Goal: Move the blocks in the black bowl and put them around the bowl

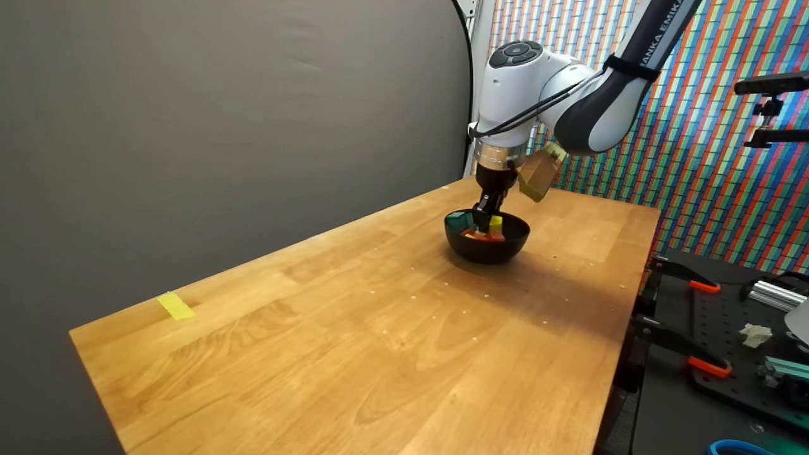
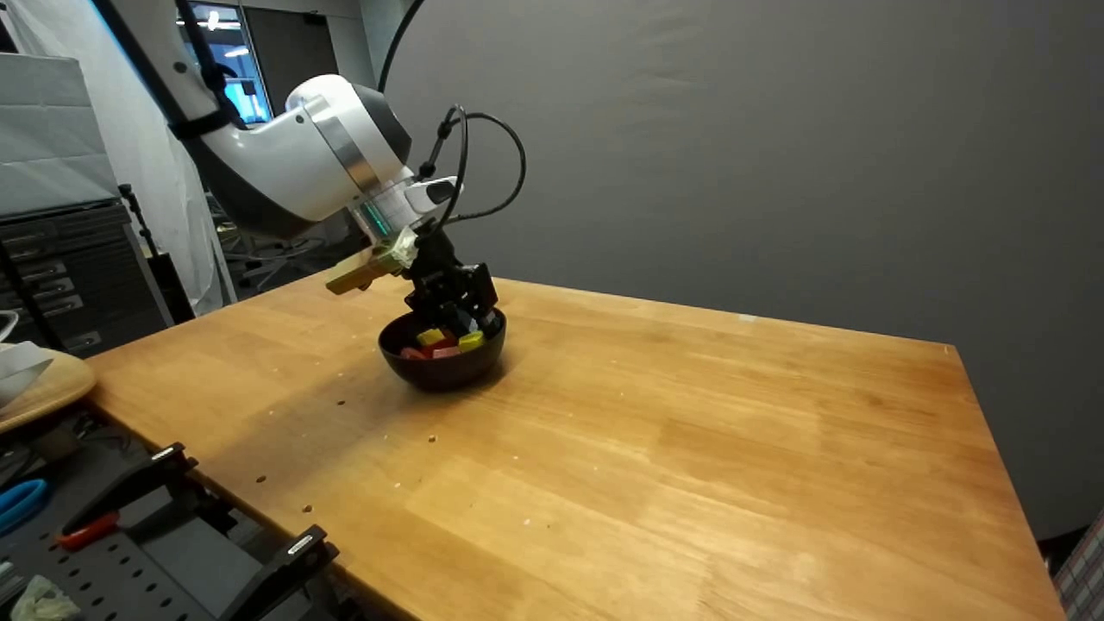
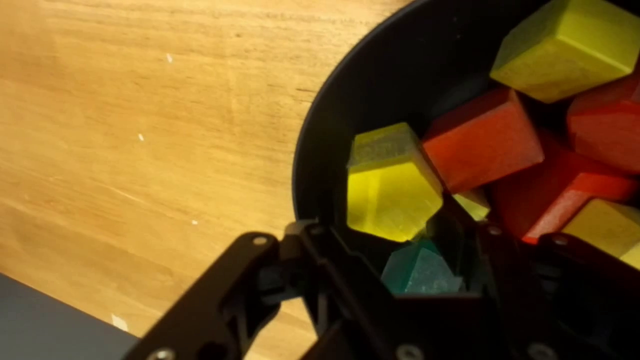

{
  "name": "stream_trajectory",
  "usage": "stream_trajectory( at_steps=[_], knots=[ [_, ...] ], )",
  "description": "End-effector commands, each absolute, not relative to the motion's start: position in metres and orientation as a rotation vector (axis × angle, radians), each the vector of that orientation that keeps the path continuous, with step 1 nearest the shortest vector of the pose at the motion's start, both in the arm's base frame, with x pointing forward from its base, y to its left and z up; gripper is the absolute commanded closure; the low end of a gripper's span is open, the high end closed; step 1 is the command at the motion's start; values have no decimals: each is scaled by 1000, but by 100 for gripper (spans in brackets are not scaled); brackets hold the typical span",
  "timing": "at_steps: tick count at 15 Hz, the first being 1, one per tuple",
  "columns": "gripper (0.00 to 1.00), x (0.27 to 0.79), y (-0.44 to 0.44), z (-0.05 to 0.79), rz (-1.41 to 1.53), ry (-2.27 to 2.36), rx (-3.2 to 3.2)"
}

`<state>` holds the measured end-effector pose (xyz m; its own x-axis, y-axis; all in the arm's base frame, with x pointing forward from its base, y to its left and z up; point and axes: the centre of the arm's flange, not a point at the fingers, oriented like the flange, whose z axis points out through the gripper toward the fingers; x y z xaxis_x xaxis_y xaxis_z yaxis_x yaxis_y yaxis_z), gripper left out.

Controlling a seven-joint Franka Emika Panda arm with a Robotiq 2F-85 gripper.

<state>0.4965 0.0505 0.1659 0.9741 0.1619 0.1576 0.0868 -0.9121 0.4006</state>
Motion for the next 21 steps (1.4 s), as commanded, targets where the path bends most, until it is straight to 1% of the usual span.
stream_trajectory(
  at_steps=[1,2,4,5,10,14,17,21],
  knots=[
    [49,502,49,171,255,166,2751],
    [57,500,51,181,263,170,2752],
    [80,494,61,204,260,218,2736],
    [84,488,69,222,288,261,2712],
    [85,476,98,288,281,386,2701],
    [85,473,137,319,466,496,2808],
    [85,490,169,307,579,534,2923],
    [85,509,200,271,531,566,3023]
  ],
)
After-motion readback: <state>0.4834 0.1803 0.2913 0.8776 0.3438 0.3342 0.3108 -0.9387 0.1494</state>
